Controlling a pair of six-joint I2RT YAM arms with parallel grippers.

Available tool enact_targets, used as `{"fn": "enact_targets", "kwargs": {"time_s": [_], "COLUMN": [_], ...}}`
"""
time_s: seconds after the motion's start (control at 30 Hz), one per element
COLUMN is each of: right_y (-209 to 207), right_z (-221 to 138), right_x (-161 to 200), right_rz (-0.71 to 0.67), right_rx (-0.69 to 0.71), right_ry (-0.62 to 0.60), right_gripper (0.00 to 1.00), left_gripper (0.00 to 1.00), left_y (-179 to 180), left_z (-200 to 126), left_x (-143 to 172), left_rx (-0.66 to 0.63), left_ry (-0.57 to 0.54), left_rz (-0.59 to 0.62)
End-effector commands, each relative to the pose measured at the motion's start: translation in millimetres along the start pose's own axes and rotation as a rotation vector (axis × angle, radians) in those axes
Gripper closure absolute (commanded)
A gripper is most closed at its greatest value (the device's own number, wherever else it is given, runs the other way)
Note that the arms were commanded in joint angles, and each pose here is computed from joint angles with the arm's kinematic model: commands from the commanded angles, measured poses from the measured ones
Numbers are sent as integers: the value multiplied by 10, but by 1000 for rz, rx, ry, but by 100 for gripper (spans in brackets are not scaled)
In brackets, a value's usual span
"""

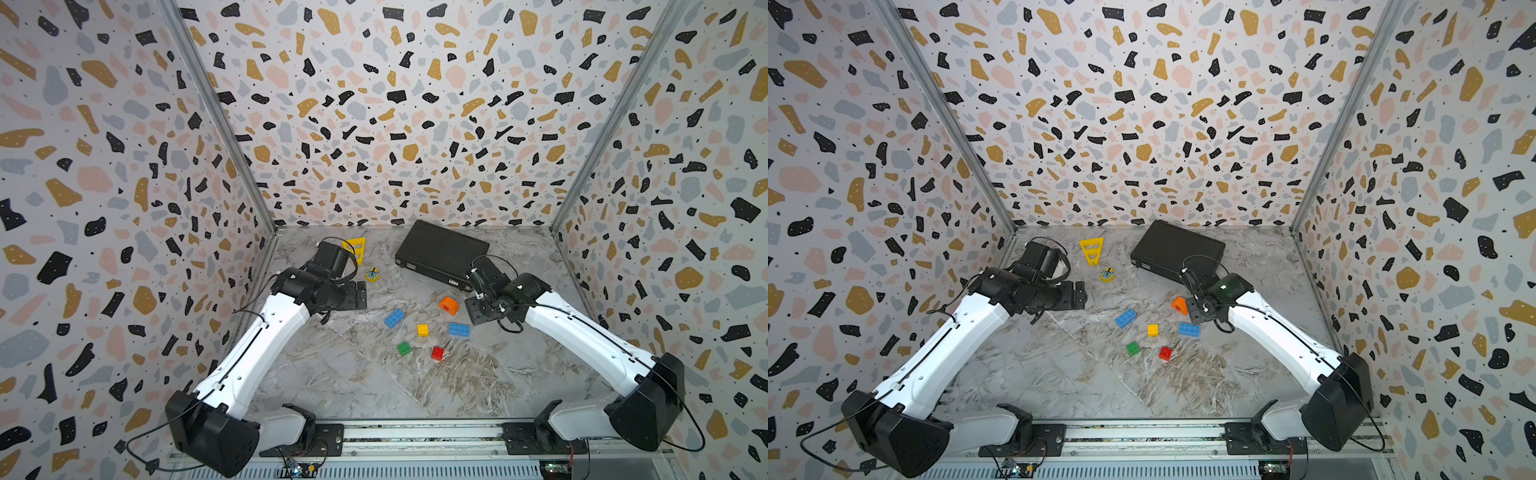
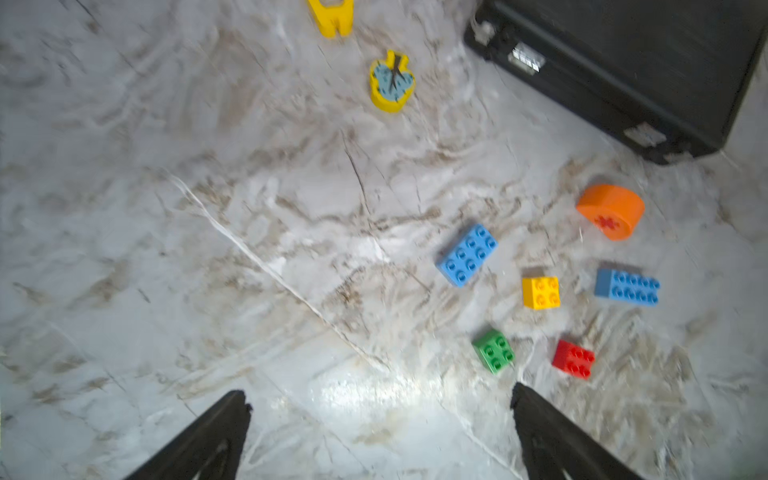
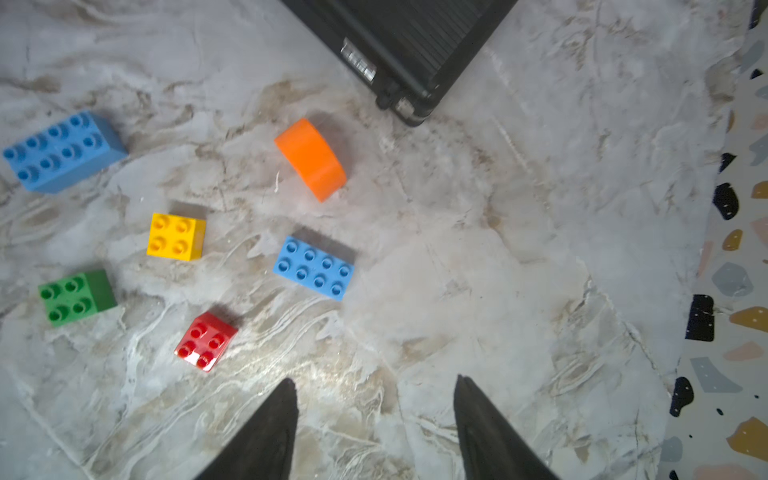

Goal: Assemble an ice cream with lego
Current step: Pick up the lego brick from the center of the board.

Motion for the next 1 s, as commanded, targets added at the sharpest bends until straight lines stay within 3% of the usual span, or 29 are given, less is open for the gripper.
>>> {"fn": "enact_targets", "kwargs": {"time_s": [0.0,0.1,0.33,0.57,0.97], "right_y": [153,374,703,923,1067], "right_z": [-128,-41,311,486,830], "right_x": [-30,-50,137,301,407], "right_rz": [47,64,121,265,313], "right_rx": [-5,-82,-158,-265,-233], "right_ry": [32,60,175,152,198], "right_gripper": [37,37,40,37,35], "left_gripper": [1,0,1,0,0], "left_y": [-20,53,46,34,48], "left_z": [-114,-137,255,321,489], "left_x": [263,332,384,353,404], "left_rx": [167,129,60,72,63], "left_ry": [18,-17,196,175,227], "left_rz": [-10,-44,-26,12,32]}}
Point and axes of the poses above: each gripper's point midway between its finger pads, its own z axis out along the fingers, its own y axis along the line the jaws close on, x = y × z, the point moved 10 cm from there along -z, back along the fingers, and after that the axes turned 3 degrees about -z, right-handed, at the moved point
